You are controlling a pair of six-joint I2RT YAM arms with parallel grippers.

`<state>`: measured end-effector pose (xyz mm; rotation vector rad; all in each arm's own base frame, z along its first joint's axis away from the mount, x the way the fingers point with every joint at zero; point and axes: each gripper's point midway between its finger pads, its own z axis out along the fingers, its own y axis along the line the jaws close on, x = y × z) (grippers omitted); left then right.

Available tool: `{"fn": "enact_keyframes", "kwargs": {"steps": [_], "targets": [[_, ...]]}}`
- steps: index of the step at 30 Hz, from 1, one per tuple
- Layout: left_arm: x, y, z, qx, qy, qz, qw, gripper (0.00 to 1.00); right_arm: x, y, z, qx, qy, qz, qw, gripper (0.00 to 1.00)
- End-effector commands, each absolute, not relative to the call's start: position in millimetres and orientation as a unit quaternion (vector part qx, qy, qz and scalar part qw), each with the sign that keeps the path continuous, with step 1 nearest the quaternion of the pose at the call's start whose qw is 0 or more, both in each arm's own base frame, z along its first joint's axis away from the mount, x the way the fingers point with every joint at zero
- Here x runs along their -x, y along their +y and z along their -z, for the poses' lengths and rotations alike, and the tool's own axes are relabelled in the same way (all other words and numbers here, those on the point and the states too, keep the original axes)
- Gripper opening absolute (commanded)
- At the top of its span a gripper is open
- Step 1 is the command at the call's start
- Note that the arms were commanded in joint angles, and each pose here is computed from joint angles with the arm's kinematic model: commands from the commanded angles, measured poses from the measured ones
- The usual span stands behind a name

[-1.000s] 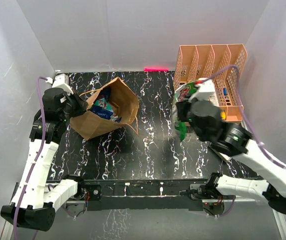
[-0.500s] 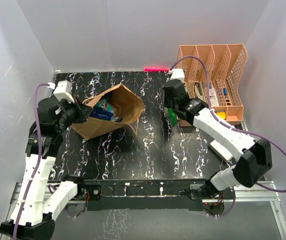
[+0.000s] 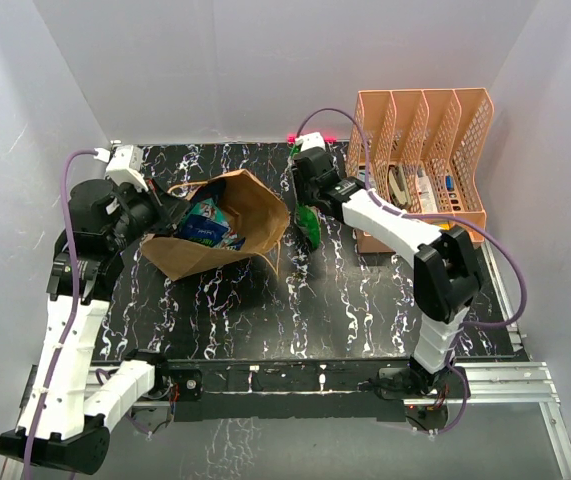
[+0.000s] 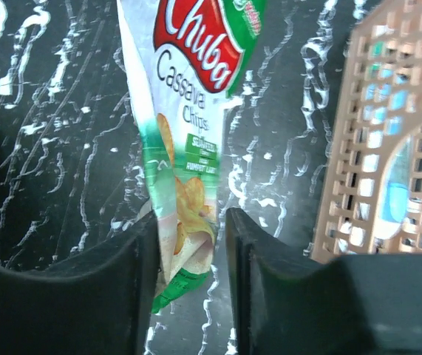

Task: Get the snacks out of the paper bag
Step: Place the snack at the center of the board, then adjust the paper bag at the center of the board.

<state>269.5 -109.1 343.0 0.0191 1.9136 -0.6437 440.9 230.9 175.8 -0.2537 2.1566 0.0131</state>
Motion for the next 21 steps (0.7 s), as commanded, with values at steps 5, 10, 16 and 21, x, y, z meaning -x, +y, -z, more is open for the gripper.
{"fn": "enact_keyframes", "kwargs": {"steps": [5,10,16,21], "targets": [[-266,-111,-362,-0.013,0.785,0.279,0.553,0.00,-417,261,-213,0.127,0.880,-0.113,0.443,0.73],[-268,-117,-370,-0.013,0.778,0.299,0.553,0.00,-388,236,-247,0.091,0.871,-0.150,0.459,0.88],[-274,-123,-387,-0.016,0.762,0.320,0.563,0.00,-333,261,-276,0.099,0.839,-0.319,0.431,0.94],[-285,-126,-396,-0.008,0.754,0.330,0.568,0.00,-290,301,-282,0.055,0.795,-0.475,0.372,0.93]]}}
